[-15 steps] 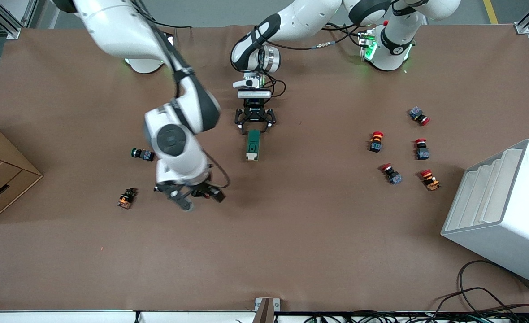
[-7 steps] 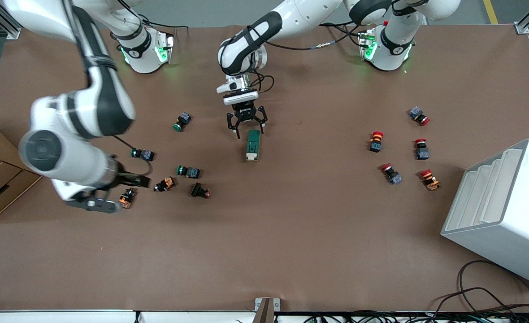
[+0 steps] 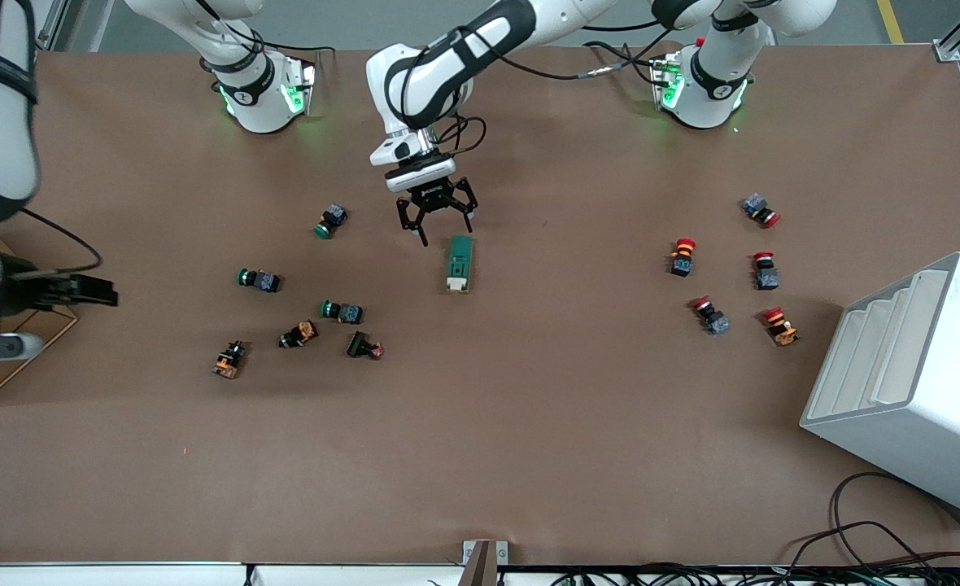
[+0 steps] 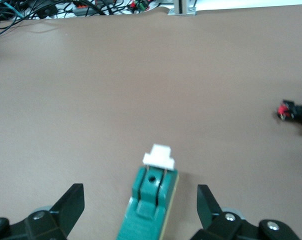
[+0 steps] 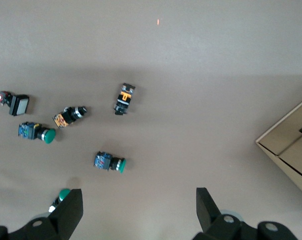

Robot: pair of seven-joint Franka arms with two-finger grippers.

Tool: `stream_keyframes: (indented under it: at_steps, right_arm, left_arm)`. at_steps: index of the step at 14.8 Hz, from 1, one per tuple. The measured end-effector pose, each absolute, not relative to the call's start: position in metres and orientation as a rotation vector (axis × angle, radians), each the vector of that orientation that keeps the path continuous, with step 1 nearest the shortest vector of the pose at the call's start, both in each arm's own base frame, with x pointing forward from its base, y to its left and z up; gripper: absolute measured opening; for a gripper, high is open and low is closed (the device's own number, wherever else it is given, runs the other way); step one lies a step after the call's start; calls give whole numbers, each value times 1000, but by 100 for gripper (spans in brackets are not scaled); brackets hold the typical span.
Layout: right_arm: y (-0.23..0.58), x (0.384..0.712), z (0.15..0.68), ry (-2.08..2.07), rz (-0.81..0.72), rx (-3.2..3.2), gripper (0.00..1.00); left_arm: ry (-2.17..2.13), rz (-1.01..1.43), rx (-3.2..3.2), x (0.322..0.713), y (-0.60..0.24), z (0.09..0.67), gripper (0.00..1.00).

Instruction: Close load switch with both arms

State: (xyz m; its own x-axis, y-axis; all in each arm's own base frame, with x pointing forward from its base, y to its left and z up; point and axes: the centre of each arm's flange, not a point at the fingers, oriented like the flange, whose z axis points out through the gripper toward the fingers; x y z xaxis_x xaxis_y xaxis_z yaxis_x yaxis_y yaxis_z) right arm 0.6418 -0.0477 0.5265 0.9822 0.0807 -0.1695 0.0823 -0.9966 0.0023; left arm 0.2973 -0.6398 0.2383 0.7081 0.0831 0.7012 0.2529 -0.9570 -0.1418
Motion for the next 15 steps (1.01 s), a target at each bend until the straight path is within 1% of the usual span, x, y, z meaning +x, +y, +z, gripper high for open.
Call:
stream_keyframes:
  at_steps: [4, 7, 8, 11, 12, 15]
  right_arm:
    - [-52, 637, 566, 124, -247, 3110, 100]
    - [-66, 631, 581, 89, -250, 3114, 100]
    - [-68, 630, 581, 85, -266, 3116, 100]
    - [-60, 618, 578, 101, -415, 3115, 100]
    - [-58, 615, 583, 107, -420, 3116, 100]
    - [-55, 602, 612, 111, -366, 3124, 100]
  left_arm:
    - [-322, -875, -2777, 354, -630, 320, 100]
    - [-422, -763, -2836, 403, -602, 377, 100]
    - [-457, -716, -2859, 419, -589, 396, 100]
    - [-538, -632, -2911, 465, -540, 455, 100]
    - [-553, -600, -2930, 479, -521, 472, 100]
    - [-643, -486, -2967, 521, -457, 513, 100]
